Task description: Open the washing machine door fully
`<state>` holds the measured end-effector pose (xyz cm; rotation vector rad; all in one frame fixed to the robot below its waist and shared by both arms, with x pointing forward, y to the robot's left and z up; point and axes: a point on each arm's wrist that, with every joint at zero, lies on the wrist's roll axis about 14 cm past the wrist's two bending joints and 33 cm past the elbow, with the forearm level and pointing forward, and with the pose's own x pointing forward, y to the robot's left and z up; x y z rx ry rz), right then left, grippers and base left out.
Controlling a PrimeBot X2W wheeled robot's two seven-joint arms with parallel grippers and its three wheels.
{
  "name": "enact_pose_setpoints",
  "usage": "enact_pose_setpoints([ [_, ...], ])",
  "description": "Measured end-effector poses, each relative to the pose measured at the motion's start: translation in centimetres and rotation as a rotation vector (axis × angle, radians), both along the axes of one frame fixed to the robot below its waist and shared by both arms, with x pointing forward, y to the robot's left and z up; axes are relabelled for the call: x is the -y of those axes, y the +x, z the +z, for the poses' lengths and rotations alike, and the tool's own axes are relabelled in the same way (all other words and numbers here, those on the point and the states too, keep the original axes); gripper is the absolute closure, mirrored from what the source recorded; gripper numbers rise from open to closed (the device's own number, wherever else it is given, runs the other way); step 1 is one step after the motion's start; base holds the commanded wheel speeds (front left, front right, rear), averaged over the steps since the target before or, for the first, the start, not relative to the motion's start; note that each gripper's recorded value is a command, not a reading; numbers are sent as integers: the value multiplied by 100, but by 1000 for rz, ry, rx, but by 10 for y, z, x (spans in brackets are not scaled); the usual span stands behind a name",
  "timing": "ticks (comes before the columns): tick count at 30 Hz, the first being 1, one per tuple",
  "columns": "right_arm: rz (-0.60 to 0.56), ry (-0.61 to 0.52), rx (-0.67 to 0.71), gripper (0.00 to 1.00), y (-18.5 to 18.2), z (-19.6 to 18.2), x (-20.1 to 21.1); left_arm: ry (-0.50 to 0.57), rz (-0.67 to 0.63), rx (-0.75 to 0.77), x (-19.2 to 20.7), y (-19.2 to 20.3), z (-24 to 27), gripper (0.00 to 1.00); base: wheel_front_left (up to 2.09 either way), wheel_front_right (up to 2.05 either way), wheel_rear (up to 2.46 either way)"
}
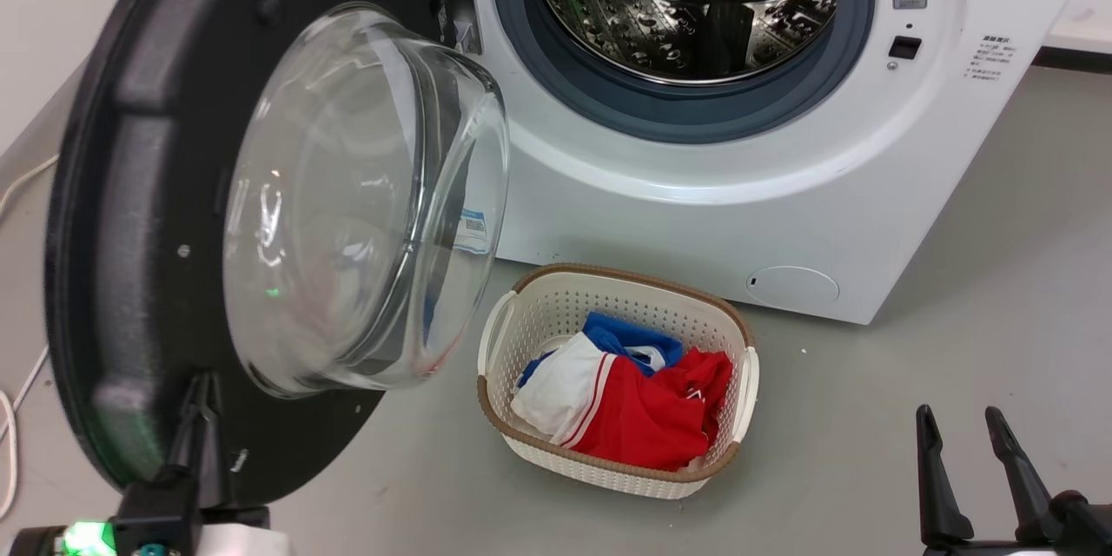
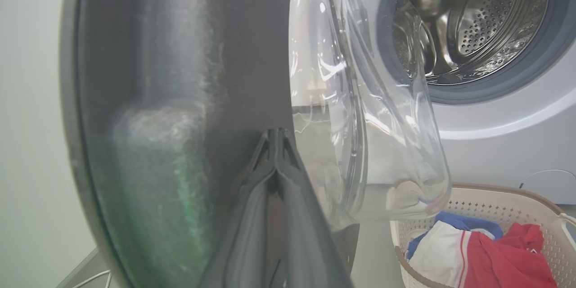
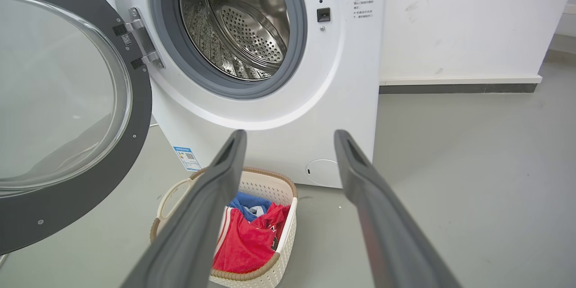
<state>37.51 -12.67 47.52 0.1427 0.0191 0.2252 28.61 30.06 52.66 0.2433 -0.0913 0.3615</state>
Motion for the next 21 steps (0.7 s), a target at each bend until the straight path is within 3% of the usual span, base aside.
enact_pose_setpoints([
  [21, -12, -16, -34, 0, 19, -16, 3, 36, 201, -15, -78, 10, 5, 100, 0, 0, 0],
])
